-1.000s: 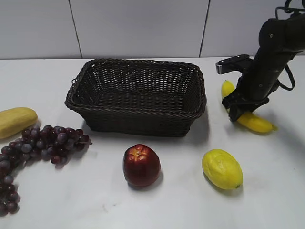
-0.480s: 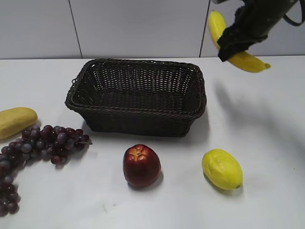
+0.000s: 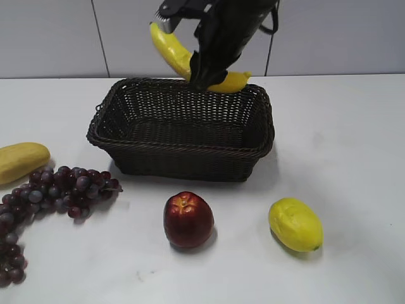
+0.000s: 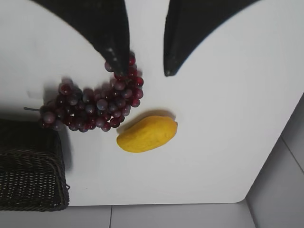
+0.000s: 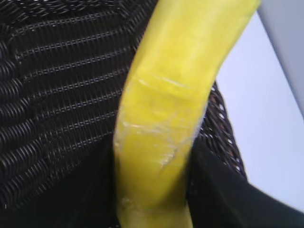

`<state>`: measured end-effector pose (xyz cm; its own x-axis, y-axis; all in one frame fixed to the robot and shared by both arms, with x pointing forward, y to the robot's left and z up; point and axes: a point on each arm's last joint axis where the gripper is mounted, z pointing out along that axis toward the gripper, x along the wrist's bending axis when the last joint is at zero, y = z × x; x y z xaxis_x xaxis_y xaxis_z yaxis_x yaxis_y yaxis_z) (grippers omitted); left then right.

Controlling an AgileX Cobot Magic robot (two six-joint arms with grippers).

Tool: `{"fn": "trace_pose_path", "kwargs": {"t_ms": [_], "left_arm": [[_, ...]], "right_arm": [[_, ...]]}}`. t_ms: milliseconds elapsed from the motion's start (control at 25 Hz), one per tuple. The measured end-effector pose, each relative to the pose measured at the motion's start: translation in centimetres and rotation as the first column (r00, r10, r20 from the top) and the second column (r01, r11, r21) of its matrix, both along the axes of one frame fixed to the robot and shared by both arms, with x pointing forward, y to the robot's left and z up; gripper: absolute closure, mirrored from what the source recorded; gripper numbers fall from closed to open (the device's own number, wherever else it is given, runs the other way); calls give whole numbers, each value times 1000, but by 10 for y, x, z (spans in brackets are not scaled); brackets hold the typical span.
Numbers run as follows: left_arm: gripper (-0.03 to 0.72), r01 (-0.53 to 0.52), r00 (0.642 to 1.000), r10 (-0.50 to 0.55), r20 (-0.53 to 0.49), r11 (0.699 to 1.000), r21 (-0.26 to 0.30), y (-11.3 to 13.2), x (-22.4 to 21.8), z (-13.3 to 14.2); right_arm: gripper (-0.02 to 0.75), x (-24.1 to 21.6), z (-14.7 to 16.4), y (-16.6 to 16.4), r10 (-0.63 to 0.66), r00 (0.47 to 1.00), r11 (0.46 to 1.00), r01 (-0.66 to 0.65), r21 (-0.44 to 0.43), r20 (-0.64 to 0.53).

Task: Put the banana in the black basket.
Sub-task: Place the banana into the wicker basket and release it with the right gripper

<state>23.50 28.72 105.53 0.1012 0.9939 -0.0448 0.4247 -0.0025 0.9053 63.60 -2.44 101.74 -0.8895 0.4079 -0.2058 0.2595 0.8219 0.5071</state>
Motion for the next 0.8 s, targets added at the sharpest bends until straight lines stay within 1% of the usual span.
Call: {"fn": "trace_pose_path", "kwargs": {"t_ms": [240, 280, 320, 400, 440, 480, 520, 640, 720, 800], "left_arm": [[449, 0, 1000, 0, 0, 1000, 0, 0, 0, 0], [449, 0, 1000, 0, 0, 1000, 0, 0, 0, 0], [449, 0, 1000, 0, 0, 1000, 0, 0, 0, 0], [449, 0, 1000, 0, 0, 1000, 0, 0, 0, 0], [449, 0, 1000, 0, 0, 1000, 0, 0, 0, 0], [449, 0, 1000, 0, 0, 1000, 0, 0, 0, 0], [449, 0, 1000, 0, 0, 1000, 0, 0, 0, 0], [449, 0, 1000, 0, 0, 1000, 0, 0, 0, 0], [449, 0, 1000, 0, 0, 1000, 0, 0, 0, 0], [449, 0, 1000, 0, 0, 1000, 0, 0, 0, 0]], "right_arm": [[418, 4, -46, 12, 19, 997, 999, -23, -45, -70], [402, 5, -54, 12, 20, 996, 998, -25, -57, -83], [366, 5, -57, 12, 21, 996, 998, -27, -64, -90], [219, 5, -57, 12, 21, 995, 997, -28, -67, -96], [160, 5, -55, 11, 22, 996, 997, -28, -66, -92], [122, 5, -55, 11, 23, 996, 997, -29, -70, -87], [111, 5, -51, 10, 24, 997, 997, -30, -72, -78], [102, 4, -32, 5, -3, 999, 997, 0, -82, -32], [102, 6, -16, -3, -83, 997, 994, 83, -73, -1], [104, 9, 3, -17, -187, 982, 981, 188, -45, 20]]}}
